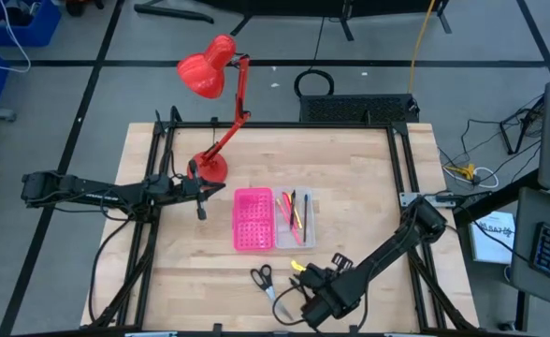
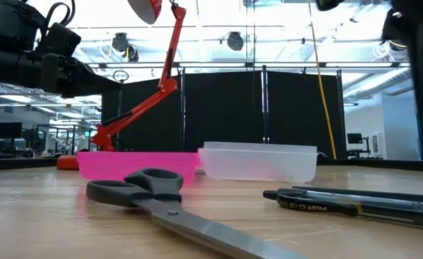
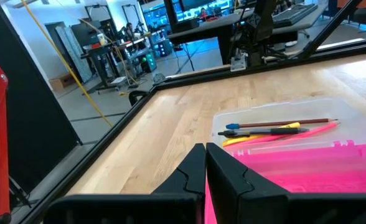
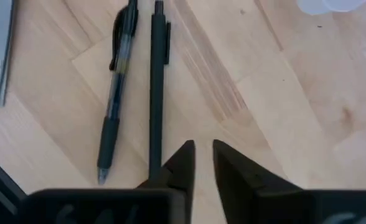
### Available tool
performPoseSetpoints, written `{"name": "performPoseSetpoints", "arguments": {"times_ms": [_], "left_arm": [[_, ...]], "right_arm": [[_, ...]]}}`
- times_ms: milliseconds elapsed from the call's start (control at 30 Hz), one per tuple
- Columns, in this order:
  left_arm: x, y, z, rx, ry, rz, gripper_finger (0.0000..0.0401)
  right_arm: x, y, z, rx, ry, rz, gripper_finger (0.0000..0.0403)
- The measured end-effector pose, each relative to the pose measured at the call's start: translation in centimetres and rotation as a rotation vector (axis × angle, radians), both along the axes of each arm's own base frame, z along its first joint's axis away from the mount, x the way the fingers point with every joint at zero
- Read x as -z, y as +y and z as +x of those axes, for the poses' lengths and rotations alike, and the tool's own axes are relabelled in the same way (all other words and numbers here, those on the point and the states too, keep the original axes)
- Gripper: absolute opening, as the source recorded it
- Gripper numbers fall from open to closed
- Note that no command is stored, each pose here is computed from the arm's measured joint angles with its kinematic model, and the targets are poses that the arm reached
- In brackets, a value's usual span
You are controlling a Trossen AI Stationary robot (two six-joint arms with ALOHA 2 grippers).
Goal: Pick & place school supplies into a supply box
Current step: Put the right black pen into the pink supply box
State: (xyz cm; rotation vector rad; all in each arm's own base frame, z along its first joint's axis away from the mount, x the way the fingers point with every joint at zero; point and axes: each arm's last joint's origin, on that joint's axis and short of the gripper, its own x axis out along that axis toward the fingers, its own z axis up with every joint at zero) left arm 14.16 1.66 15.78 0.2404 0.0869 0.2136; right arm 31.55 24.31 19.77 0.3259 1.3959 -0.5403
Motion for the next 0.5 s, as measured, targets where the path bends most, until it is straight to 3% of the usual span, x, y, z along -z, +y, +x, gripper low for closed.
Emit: {"name": "performPoseSetpoints", "arguments": {"times_ms": [267,500], "left_arm": [[0.3,0.0,0.0,0.001,0.033,0.021,0.0021],[0.4,0.0,0.0,0.002,0.049,0.020,0.0021]], "right_arm": [[0.0,0.0,1.2,-0.023,-0.038,0.096,0.0166],[0.3,0.6,1.0,-0.048,-0.046,0.106,0.0172]]}}
